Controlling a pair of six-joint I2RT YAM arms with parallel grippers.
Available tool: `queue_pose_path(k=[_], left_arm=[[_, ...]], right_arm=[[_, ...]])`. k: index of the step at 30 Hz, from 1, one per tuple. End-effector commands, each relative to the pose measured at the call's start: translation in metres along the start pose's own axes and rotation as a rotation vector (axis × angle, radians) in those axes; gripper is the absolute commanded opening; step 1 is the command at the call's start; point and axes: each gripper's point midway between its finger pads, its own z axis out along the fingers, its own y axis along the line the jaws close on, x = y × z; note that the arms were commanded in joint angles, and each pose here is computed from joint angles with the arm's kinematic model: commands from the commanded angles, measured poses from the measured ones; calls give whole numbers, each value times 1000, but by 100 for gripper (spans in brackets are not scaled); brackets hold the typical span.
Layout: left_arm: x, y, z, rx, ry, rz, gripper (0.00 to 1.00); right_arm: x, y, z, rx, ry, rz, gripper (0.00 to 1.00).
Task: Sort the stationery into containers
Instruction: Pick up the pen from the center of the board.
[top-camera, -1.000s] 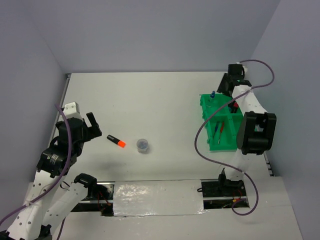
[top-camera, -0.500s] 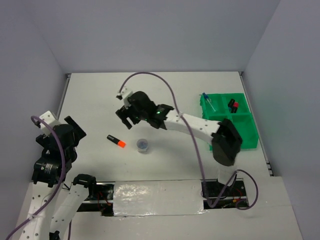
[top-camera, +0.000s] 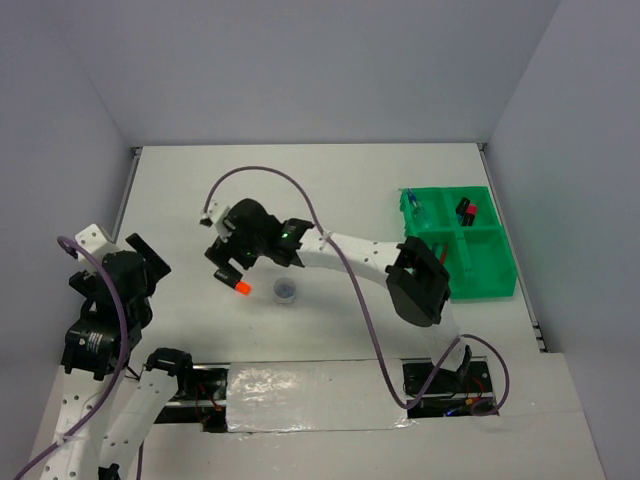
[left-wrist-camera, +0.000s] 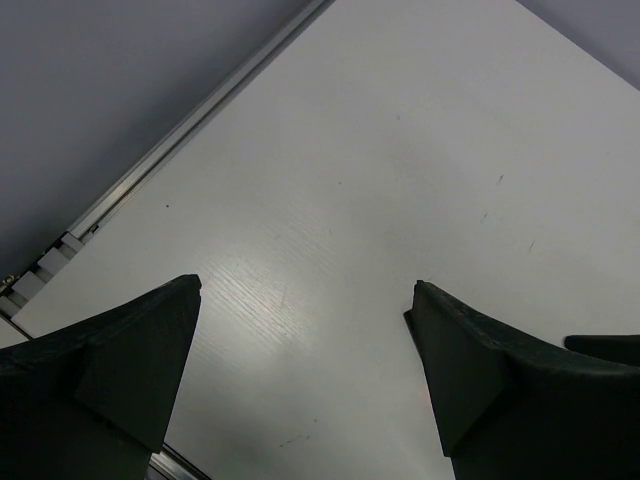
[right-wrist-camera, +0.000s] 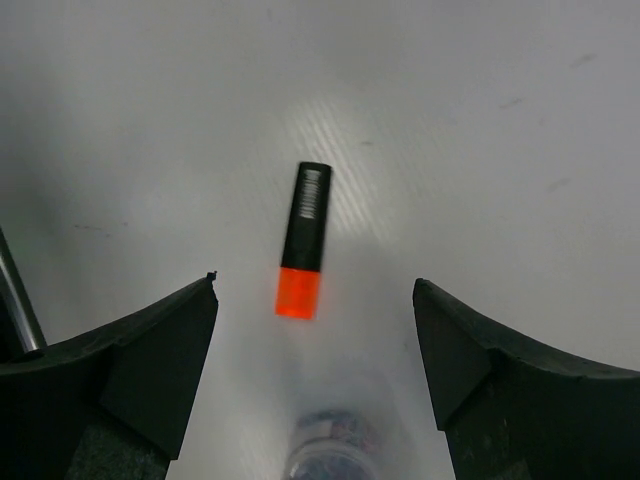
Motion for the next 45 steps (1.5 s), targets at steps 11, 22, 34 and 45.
queue_pose_path(k=[11, 22, 34, 45], left_arm=[[-16, -1, -7, 30, -56, -42, 99], [-15, -7, -7, 61, -51, -29, 99], [-15, -11, -8, 82, -48, -23, 99], [-15, -12, -9, 95, -49, -19, 99]], right_arm=[[47, 48, 84, 41, 161, -136, 84], [70, 41, 93, 77, 183, -143, 82], [105, 24, 94, -74, 285, 20, 53], [-3, -2, 9, -53, -117, 119, 0]])
